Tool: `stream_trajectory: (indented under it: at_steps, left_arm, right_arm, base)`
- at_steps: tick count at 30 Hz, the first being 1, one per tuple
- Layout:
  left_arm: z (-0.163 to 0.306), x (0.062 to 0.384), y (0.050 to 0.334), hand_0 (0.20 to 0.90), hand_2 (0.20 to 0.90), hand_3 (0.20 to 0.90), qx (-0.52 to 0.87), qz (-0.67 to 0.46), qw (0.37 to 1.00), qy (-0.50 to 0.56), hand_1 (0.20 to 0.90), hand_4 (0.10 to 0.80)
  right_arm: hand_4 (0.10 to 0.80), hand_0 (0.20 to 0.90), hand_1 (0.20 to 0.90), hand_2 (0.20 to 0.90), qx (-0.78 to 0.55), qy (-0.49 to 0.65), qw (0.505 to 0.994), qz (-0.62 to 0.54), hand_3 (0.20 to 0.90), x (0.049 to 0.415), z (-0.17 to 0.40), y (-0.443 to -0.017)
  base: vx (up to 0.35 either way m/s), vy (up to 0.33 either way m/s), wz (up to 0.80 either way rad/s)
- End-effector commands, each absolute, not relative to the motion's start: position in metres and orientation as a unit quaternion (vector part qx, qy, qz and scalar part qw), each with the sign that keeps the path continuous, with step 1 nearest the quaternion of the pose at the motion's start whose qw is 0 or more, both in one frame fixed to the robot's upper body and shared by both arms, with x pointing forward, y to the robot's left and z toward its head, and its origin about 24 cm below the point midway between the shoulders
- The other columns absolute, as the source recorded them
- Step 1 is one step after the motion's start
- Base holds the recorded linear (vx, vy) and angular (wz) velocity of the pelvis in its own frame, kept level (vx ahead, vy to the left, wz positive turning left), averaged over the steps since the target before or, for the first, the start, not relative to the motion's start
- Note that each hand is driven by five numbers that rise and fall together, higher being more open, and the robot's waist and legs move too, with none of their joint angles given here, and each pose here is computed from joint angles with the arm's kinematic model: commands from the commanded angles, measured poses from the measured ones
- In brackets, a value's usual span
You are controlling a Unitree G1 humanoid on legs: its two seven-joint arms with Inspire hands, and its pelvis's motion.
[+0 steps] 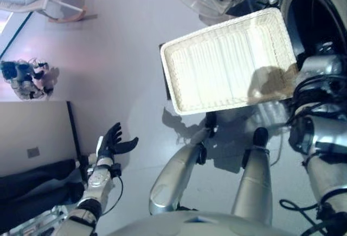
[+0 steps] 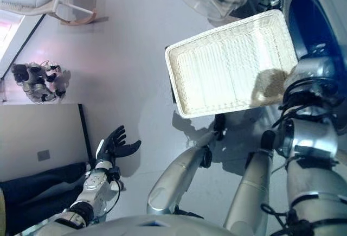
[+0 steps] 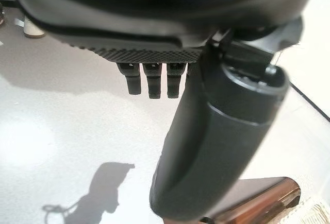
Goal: Pick up the clothes and place them into the washing machine
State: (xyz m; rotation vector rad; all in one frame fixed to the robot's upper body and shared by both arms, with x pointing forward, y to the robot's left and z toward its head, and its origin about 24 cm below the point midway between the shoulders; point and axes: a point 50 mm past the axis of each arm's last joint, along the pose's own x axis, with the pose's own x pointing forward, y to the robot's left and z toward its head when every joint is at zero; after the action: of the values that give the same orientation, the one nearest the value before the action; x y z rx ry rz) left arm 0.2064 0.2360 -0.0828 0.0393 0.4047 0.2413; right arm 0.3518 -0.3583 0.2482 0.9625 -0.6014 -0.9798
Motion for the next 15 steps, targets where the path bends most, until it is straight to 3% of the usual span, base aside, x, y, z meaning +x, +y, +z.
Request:
stream_trajectory:
  at_steps: [1,8,9,10,15]
  left_arm:
    - [-0.065,0.208,0.27,0.9,0.9,0.9,0.026,0.192,0.969,0.151,0.9,0.8]
    - [-0.073,0.195,0.264,0.9,0.9,0.9,0.015,0.189,0.969,0.16,0.9,0.8]
    - [-0.073,0.192,0.265,0.9,0.9,0.9,0.012,0.193,0.968,0.161,0.9,0.8]
    - [-0.074,0.192,0.266,0.9,0.9,0.9,0.011,0.197,0.967,0.163,0.9,0.8]
    - [-0.074,0.192,0.269,0.9,0.9,0.9,0.011,0.201,0.965,0.167,0.9,0.8]
  right_arm:
    - [0.4,0.3,0.3,0.3,0.393,-0.568,0.651,-0.315,0.3,0.275,0.406,-0.379]
    - [0.4,0.3,0.3,0.3,0.364,-0.565,0.674,-0.306,0.3,0.275,0.411,-0.381]
    - [0.679,0.719,0.719,0.719,0.36,-0.556,0.679,-0.316,0.719,0.276,0.407,-0.385]
    - [0.8,0.9,0.9,0.9,0.364,-0.547,0.683,-0.319,0.9,0.28,0.403,-0.385]
    - [0.8,0.9,0.9,0.9,0.37,-0.531,0.694,-0.315,0.9,0.287,0.394,-0.388]
  base:
    - [0.0,0.044,0.39]
    - [0.033,0.077,0.05]
    - [0.044,0.083,-0.12]
    - [0.035,0.072,-0.06]
    - [0.023,0.075,0.03]
